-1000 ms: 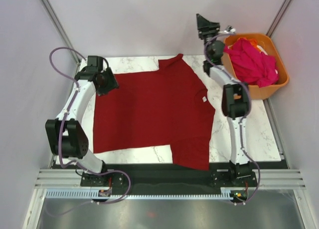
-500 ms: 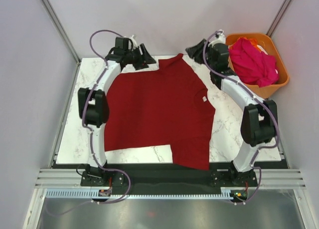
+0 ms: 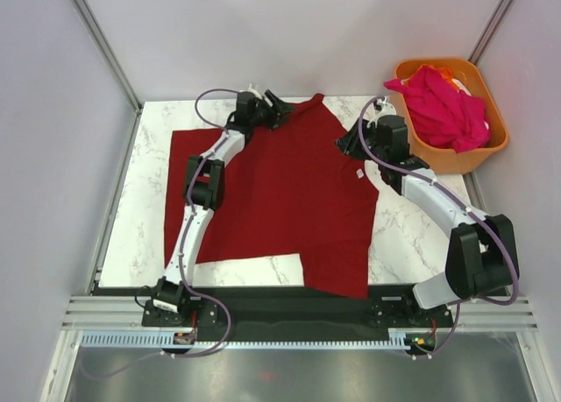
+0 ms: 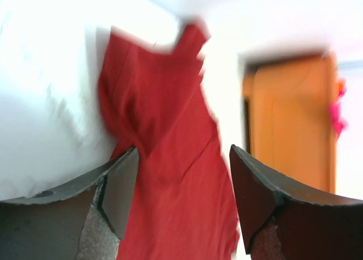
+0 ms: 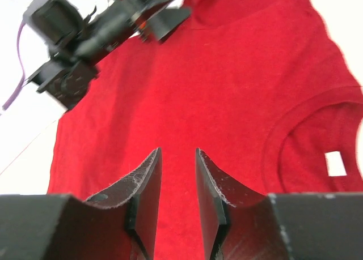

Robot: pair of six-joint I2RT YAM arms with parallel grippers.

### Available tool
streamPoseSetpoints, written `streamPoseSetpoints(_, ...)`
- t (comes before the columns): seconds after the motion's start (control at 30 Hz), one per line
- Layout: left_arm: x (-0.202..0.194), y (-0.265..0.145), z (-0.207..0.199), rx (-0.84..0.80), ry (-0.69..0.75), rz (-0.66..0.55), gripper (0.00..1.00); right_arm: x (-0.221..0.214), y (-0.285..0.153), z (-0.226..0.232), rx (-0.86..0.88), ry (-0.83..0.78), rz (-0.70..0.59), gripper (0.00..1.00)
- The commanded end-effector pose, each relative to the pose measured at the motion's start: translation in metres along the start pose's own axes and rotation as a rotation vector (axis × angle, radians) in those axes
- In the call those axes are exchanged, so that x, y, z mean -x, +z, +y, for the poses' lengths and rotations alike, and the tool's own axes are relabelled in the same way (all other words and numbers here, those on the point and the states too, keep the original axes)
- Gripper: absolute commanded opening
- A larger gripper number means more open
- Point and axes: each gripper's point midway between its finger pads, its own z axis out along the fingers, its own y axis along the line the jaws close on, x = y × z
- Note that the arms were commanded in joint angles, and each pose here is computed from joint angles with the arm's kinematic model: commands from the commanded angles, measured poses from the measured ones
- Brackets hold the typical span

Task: Fold and stack the t-shirts
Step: Flatten the tshirt out

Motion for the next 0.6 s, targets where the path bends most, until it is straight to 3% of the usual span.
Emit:
streamPoseSetpoints(0.0,0.061,0.005,-0.065,-0.113,0.053,-0.287,0.74,-0.001,-0.011,0.022,0.049,-0.055,-0.009,0.38)
streamPoseSetpoints(0.23,0.073,0.007,-0.076,-0.200,0.070,-0.401,0.80,-0.011,-0.005,0.029,0.074,-0.055,0.033,0.38)
streamPoseSetpoints(0.4,0.084,0.011,-0.052,-0.114,0.019,-0.490,0.84,-0.010,0.002,0.028,0.061,-0.050,0.051,0.37)
streamPoseSetpoints(0.57,0.064,0.022,-0.032,-0.067,-0.031,-0.433,0.82,-0.003,0.005,0.032,0.068,-0.049,0.040,0.37)
